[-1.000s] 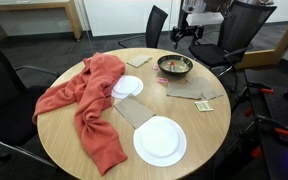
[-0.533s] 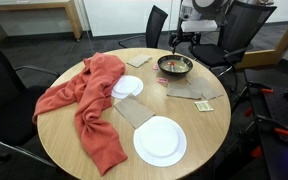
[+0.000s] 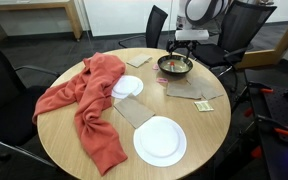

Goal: Remove the marker from the bowl and put it on the table.

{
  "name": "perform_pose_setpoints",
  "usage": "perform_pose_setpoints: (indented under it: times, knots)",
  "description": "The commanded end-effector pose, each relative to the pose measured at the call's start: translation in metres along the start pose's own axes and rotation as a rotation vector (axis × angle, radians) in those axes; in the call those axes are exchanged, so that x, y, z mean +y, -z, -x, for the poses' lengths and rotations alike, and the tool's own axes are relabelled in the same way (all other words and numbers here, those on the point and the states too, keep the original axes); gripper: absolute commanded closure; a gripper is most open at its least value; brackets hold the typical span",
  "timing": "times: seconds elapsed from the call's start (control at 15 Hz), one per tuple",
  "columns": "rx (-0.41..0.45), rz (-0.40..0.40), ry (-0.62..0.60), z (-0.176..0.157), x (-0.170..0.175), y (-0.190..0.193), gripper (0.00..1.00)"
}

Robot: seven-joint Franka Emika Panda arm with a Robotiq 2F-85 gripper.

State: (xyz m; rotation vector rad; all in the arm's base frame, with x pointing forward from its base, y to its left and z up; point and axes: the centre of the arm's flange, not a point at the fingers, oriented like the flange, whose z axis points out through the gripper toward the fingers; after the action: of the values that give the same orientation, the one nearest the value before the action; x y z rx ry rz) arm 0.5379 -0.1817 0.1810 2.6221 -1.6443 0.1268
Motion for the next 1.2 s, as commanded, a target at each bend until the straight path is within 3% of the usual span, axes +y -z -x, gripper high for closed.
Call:
perform_pose_setpoints:
  times: [0.0, 1.13]
  knots:
    - [0.019, -0.005, -0.048, -0.007, -0.011, -0.015, 0.00]
    - [0.009, 0.013, -0.062, -0.011, -0.031, -0.062, 0.00]
